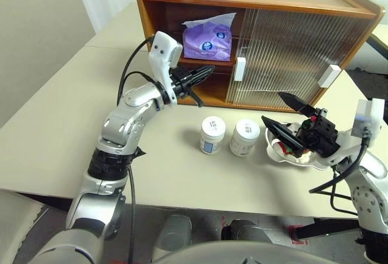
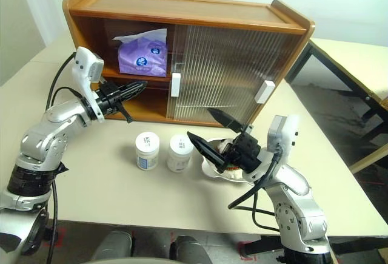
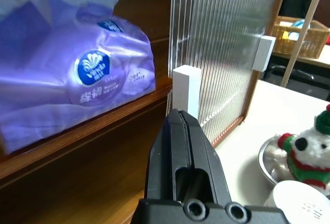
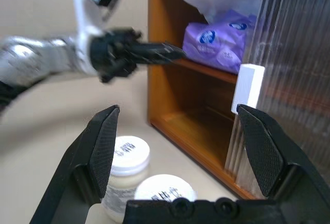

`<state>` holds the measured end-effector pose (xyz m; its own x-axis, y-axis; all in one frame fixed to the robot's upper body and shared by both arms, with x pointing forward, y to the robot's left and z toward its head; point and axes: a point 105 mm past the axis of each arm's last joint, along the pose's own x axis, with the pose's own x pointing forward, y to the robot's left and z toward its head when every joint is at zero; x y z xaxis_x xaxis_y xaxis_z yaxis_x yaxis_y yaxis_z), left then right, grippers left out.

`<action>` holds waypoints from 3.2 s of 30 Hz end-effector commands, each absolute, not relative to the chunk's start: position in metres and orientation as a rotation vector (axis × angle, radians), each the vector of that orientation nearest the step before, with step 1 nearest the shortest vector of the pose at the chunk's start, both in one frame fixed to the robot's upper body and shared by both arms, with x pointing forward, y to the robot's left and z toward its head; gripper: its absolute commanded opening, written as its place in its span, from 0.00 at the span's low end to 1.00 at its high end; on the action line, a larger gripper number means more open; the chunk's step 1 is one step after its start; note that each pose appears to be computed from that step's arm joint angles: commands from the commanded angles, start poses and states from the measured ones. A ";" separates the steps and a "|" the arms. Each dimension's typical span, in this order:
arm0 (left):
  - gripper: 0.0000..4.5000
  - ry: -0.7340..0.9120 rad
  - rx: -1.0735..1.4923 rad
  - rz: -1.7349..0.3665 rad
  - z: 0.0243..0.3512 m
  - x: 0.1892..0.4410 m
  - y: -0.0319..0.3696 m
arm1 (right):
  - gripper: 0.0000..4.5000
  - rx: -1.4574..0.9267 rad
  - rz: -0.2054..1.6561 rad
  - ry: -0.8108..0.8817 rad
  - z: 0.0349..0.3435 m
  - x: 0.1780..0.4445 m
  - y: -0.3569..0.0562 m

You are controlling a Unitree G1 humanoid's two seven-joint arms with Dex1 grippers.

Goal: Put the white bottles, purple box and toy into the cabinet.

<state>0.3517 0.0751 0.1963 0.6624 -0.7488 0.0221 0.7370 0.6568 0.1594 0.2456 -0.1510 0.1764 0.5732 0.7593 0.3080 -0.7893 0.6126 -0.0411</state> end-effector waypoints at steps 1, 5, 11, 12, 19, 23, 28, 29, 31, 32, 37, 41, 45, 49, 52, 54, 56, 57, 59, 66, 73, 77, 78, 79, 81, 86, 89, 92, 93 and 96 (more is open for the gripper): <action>0.00 -0.078 0.167 -0.840 0.192 0.358 0.067 | 1.00 0.116 0.953 -0.306 0.179 0.240 -0.152; 0.00 -0.082 0.179 -0.811 0.191 0.367 0.063 | 1.00 0.103 0.969 -0.293 0.177 0.239 -0.151; 0.00 -0.095 0.179 -0.730 0.196 0.385 0.069 | 1.00 0.095 0.975 -0.285 0.175 0.238 -0.150; 0.00 -0.095 0.185 -0.718 0.196 0.388 0.071 | 1.00 0.094 0.975 -0.283 0.175 0.238 -0.150; 0.00 -0.065 0.210 -0.641 0.193 0.406 0.082 | 1.00 0.082 0.979 -0.274 0.174 0.237 -0.151; 0.00 -0.060 0.222 -0.608 0.192 0.414 0.081 | 1.00 0.086 0.981 -0.278 0.175 0.237 -0.150; 0.00 -0.064 0.254 -0.572 0.194 0.426 0.082 | 1.00 0.089 0.986 -0.272 0.174 0.236 -0.148; 0.00 -0.063 0.261 -0.570 0.194 0.428 0.082 | 1.00 0.089 0.987 -0.271 0.174 0.236 -0.148; 0.00 -0.060 0.272 -0.566 0.195 0.432 0.082 | 1.00 0.091 0.988 -0.270 0.174 0.236 -0.147; 0.00 -0.059 0.275 -0.566 0.195 0.434 0.081 | 1.00 0.090 0.988 -0.269 0.174 0.236 -0.147; 0.00 -0.045 0.306 -0.541 0.193 0.445 0.081 | 1.00 0.092 0.989 -0.263 0.173 0.234 -0.148; 0.00 -0.035 0.318 -0.492 0.192 0.453 0.088 | 1.00 0.094 0.984 -0.259 0.172 0.231 -0.148; 0.00 -0.039 0.335 -0.459 0.193 0.459 0.095 | 1.00 0.109 0.990 -0.228 0.167 0.229 -0.149; 0.00 -0.048 0.348 -0.433 0.195 0.462 0.100 | 1.00 0.100 0.986 -0.226 0.167 0.229 -0.150; 0.00 -0.070 0.365 -0.454 0.199 0.460 0.098 | 1.00 0.098 0.982 -0.221 0.166 0.230 -0.151; 0.09 -0.100 0.333 -0.501 0.202 0.454 0.094 | 1.00 0.095 0.981 -0.218 0.165 0.230 -0.152; 0.21 -0.139 0.304 -0.556 0.207 0.445 0.092 | 1.00 0.091 0.980 -0.217 0.165 0.230 -0.153; 0.28 -0.154 0.294 -0.577 0.209 0.441 0.092 | 1.00 0.090 0.980 -0.216 0.164 0.230 -0.153; 0.44 -0.169 0.235 -0.602 0.211 0.431 0.096 | 1.00 0.087 0.979 -0.216 0.164 0.231 -0.154; 0.99 -0.162 0.072 -0.663 0.224 0.395 0.119 | 1.00 0.086 0.992 -0.208 0.163 0.234 -0.157; 0.99 -0.079 0.122 -0.857 0.205 0.350 0.134 | 1.00 0.082 1.009 -0.202 0.162 0.235 -0.164; 0.99 -0.116 0.136 -0.938 0.198 0.335 0.139 | 1.00 0.084 1.026 -0.195 0.161 0.234 -0.171; 0.99 -0.102 0.170 -0.961 0.191 0.332 0.141 | 1.00 0.082 1.032 -0.190 0.161 0.235 -0.172; 0.99 -0.080 0.214 -0.994 0.182 0.327 0.142 | 1.00 0.082 1.040 -0.186 0.162 0.235 -0.172; 0.99 -0.035 0.257 -1.073 0.161 0.315 0.146 | 1.00 0.075 1.043 -0.180 0.164 0.236 -0.175; 0.99 0.005 0.252 -1.201 0.136 0.295 0.145 | 1.00 0.072 1.056 -0.171 0.168 0.235 -0.176; 0.99 0.058 0.316 -1.262 0.117 0.286 0.144 | 1.00 0.059 1.074 -0.170 0.172 0.234 -0.172; 0.99 0.079 0.337 -1.304 0.106 0.283 0.142 | 1.00 0.040 1.102 -0.170 0.175 0.233 -0.168; 0.99 0.085 0.341 -1.315 0.104 0.282 0.141 | 1.00 0.032 1.108 -0.167 0.175 0.233 -0.168; 0.99 0.137 0.368 -1.365 0.094 0.277 0.141 | 1.00 0.028 1.119 -0.163 0.177 0.234 -0.166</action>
<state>0.2801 0.1407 0.1019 0.2395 -0.9350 -0.2616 0.9629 0.1942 0.1874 0.2351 -0.1682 0.1741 0.4414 0.8842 0.1527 -0.8899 0.4532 -0.0522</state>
